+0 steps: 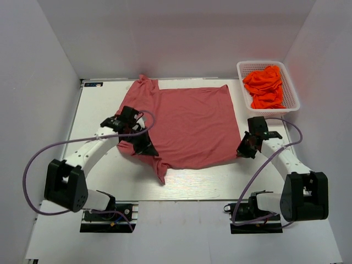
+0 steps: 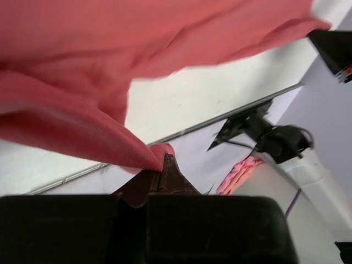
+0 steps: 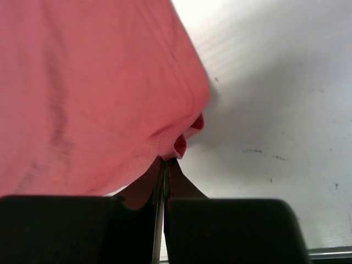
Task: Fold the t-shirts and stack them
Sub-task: Grap the side of the flattened tshirt closest away from the robot with both arms, then fold the flattened tshirt in 1/3 of the way
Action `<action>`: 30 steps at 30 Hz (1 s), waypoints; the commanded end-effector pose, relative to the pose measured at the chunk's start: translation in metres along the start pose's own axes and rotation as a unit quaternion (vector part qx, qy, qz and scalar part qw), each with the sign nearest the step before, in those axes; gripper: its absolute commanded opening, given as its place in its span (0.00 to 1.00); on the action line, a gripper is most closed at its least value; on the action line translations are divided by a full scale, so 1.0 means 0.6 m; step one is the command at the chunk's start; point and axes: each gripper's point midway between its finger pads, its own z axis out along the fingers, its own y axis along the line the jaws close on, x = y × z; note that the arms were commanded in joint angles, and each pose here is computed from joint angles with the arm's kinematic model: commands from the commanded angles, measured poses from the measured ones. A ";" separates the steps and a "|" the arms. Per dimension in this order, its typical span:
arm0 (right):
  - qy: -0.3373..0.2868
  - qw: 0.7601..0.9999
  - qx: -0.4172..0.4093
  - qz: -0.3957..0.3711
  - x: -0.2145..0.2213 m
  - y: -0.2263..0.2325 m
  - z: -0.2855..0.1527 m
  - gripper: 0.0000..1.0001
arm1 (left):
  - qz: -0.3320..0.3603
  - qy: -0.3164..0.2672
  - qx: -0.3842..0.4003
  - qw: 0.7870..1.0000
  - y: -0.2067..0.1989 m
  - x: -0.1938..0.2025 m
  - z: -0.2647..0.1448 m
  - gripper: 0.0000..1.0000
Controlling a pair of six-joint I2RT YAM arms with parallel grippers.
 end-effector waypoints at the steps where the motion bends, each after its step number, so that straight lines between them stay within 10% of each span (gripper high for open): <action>1: -0.023 0.999 -0.023 -0.014 -0.043 0.036 -0.024 0.00 | 0.033 -0.025 0.041 0.998 -0.050 -0.053 -0.008 0.00; 12: -0.039 0.999 -0.003 -0.034 -0.120 0.067 -0.038 0.00 | 0.030 -0.185 0.043 0.981 -0.121 -0.262 -0.106 0.00; 30: -0.088 0.993 0.010 -0.082 -0.267 0.136 -0.010 0.00 | -0.049 -0.222 0.009 0.974 -0.044 -0.376 -0.127 0.00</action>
